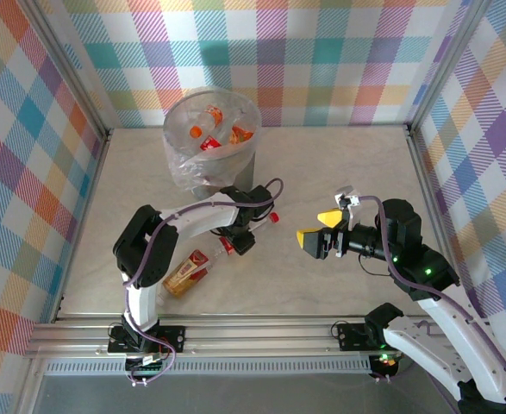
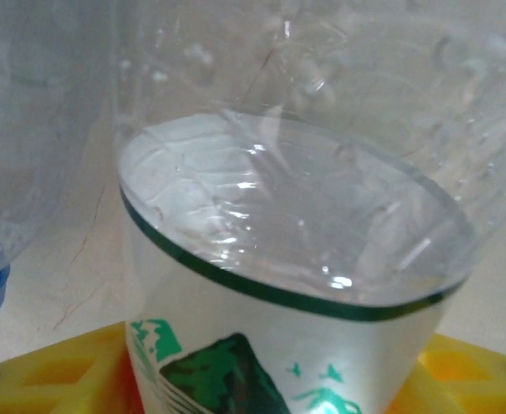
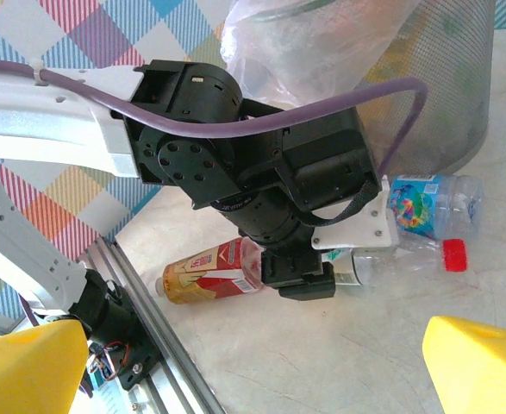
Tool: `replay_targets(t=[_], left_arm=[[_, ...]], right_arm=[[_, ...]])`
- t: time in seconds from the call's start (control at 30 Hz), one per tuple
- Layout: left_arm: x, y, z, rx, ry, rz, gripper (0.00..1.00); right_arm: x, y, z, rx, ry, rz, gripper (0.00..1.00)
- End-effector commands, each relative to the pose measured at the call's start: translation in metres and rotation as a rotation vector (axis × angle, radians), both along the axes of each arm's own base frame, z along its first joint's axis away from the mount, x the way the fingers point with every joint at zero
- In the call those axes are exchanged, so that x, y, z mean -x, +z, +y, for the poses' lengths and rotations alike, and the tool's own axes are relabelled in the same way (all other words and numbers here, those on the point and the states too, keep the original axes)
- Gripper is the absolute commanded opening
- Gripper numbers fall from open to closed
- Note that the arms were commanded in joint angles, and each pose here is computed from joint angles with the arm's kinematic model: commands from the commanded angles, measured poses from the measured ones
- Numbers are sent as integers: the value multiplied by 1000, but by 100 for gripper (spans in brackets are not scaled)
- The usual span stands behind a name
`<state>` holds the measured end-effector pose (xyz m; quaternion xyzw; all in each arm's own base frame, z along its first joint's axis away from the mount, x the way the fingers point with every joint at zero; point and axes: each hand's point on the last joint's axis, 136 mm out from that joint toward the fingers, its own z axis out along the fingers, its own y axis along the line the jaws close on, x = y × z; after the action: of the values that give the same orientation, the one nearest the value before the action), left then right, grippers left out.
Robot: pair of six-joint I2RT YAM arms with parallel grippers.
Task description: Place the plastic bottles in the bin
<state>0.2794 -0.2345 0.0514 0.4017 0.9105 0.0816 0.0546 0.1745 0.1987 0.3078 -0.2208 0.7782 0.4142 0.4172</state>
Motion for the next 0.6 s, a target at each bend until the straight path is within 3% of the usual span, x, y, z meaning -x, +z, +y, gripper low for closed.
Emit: replay_targets(t=[0.0,0.3,0.57], left_arm=[[0,7,-36,107,-24,10,59],[2,73,-115,474,-31,55,58],[-7,172,-161,771,-47,13,60]], right_arm=[[1,-2,-1,11,1,-15,100],[1,3,-10,7,-47,-50,100],[4,27,-25,-25,-117,-131,100]])
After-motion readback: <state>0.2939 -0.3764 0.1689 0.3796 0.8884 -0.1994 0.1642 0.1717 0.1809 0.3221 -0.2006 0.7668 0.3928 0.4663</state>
